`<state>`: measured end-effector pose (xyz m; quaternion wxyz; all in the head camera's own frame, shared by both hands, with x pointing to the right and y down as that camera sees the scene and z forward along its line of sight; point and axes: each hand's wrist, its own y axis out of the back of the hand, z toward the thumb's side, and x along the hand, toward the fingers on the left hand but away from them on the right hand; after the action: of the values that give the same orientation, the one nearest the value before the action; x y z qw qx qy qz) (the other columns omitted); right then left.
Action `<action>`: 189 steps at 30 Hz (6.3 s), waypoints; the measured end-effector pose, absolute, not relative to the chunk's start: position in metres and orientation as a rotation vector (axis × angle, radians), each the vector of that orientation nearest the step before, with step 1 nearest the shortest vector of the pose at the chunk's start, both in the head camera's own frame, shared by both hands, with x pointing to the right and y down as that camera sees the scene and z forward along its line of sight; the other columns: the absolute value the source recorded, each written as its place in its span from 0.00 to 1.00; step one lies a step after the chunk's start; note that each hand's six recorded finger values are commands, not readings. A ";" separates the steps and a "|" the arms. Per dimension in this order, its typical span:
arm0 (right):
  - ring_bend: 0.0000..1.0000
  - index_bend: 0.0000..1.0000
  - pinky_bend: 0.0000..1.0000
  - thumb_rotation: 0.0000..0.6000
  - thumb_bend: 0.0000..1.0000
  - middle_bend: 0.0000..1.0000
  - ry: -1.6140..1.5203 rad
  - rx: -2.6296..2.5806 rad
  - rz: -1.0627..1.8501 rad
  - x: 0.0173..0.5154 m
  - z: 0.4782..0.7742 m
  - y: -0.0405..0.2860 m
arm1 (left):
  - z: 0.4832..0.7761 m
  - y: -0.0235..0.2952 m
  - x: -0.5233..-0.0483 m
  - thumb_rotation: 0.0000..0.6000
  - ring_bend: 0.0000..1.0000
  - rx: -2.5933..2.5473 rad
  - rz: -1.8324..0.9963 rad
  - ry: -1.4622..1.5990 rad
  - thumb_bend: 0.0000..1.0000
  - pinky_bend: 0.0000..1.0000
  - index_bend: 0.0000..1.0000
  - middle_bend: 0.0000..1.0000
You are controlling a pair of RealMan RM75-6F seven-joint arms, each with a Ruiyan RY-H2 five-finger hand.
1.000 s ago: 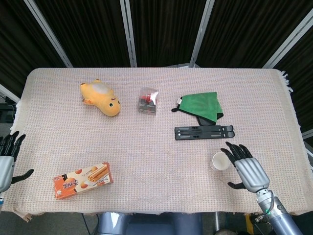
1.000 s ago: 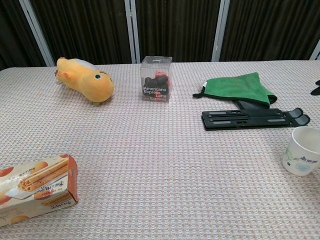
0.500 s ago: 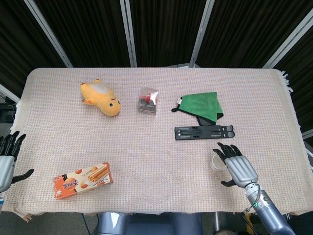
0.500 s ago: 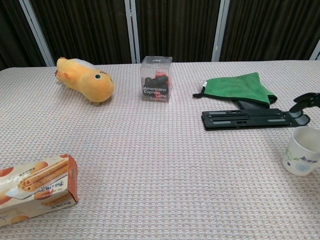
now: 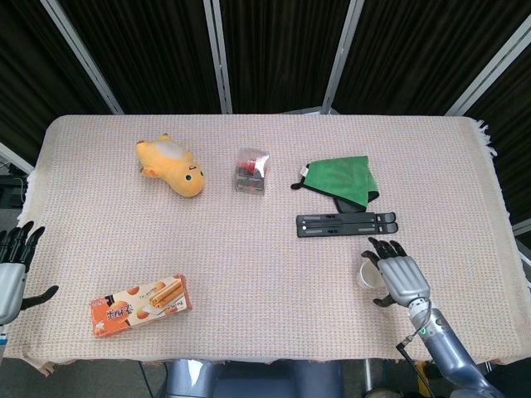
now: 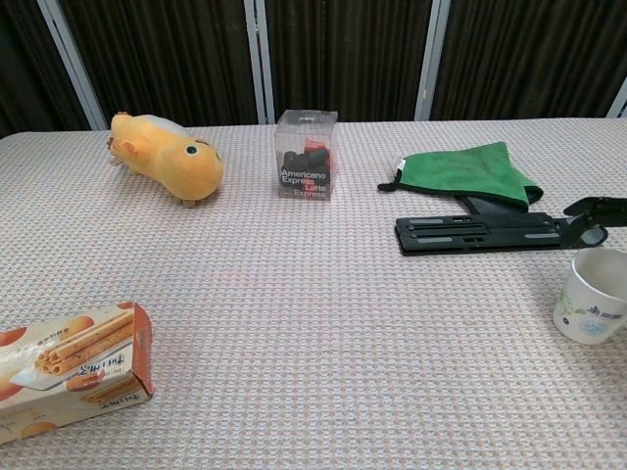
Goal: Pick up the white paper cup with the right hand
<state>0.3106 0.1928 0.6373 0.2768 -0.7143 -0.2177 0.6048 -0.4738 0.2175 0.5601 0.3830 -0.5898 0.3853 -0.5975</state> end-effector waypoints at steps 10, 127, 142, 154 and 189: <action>0.00 0.44 0.01 1.00 0.18 0.21 -0.598 -1.897 1.665 0.311 0.652 0.186 | 0.561 0.216 -0.473 1.00 0.00 -1.506 -1.526 0.978 0.00 0.00 0.00 0.00; 0.00 0.34 0.00 1.00 0.14 0.08 -0.579 -1.660 1.644 0.319 0.683 0.168 | 0.563 0.212 -0.470 1.00 0.00 -1.513 -1.537 0.967 0.00 0.00 0.00 0.00; 0.00 0.47 0.00 1.00 0.15 0.15 -0.634 -1.690 1.609 0.309 0.685 0.171 | 0.563 0.212 -0.470 1.00 0.00 -1.514 -1.538 0.968 0.00 0.00 0.00 0.00; 0.00 0.47 0.00 1.00 0.15 0.15 -0.843 -1.817 1.588 0.302 0.671 0.163 | 0.563 0.212 -0.470 1.00 0.00 -1.514 -1.537 0.967 0.00 0.00 0.00 0.00; 0.00 0.47 0.00 1.00 0.16 0.10 -1.540 -2.344 1.766 0.303 0.684 0.175 | 0.563 0.212 -0.470 1.00 0.00 -1.514 -1.536 0.966 0.00 0.00 0.00 0.00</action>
<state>0.3032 0.1755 0.6841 -0.0861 -0.7046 -0.4628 0.5310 -0.4698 0.2122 0.5632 0.3794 -0.5926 0.3783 -0.6015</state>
